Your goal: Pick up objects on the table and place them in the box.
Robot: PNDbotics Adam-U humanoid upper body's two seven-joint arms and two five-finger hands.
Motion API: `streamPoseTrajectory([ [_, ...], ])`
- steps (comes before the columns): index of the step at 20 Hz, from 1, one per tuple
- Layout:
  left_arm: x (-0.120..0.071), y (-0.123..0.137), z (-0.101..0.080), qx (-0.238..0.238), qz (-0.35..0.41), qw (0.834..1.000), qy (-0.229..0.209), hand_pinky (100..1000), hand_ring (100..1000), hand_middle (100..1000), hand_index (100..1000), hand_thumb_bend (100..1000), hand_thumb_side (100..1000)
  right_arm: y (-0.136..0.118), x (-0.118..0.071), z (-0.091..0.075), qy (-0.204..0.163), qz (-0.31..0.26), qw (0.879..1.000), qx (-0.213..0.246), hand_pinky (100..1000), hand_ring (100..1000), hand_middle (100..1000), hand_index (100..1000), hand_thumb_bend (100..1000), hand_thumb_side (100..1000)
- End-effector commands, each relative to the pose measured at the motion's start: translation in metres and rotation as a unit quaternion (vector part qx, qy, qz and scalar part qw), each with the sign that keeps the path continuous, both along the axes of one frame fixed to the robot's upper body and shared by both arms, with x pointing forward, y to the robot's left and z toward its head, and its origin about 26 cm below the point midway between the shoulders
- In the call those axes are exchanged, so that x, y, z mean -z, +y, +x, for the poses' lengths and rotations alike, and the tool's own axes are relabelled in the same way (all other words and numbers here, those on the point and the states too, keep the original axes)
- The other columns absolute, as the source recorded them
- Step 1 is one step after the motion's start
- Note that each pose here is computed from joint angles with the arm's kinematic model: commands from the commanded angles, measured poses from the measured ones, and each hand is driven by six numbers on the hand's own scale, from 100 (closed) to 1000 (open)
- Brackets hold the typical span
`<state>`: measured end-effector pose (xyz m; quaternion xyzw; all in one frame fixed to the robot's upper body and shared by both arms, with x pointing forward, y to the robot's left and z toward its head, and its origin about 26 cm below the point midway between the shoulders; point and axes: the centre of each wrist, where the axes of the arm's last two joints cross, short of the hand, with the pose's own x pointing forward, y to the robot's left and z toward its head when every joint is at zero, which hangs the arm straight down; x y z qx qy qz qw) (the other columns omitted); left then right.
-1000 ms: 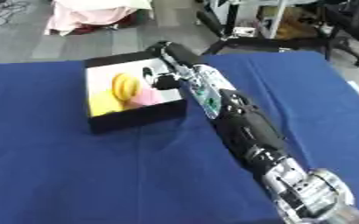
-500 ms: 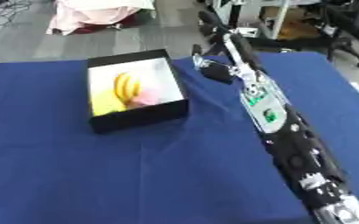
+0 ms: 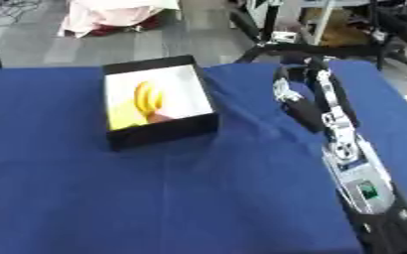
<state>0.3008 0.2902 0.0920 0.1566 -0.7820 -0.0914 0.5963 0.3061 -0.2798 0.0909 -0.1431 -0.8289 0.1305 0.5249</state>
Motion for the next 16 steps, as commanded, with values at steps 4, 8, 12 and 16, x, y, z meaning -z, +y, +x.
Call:
streamPoseTrajectory([
  [4, 0.002, -0.004, 0.0, 0.002, -0.006, 1.0, 0.001, 666, 624, 643, 801, 465, 839, 0.004, 0.014, -0.011, 0.002, 0.046, 0.999, 0.01, 783, 715, 728, 801, 100, 582],
  [8, 0.007, -0.005, -0.001, 0.002, -0.009, 1.0, 0.009, 665, 623, 642, 801, 465, 841, 0.006, 0.026, -0.017, 0.017, 0.056, 0.998, 0.01, 782, 712, 724, 796, 100, 592],
  [12, 0.009, -0.006, -0.001, 0.004, -0.011, 1.0, 0.011, 665, 623, 642, 801, 465, 841, 0.008, 0.029, -0.018, 0.019, 0.059, 0.998, 0.009, 781, 710, 721, 789, 100, 591],
  [16, 0.01, -0.007, -0.002, 0.006, -0.012, 1.0, 0.012, 665, 623, 642, 801, 464, 841, 0.009, 0.029, -0.018, 0.017, 0.06, 0.998, 0.006, 780, 708, 719, 785, 100, 586],
])
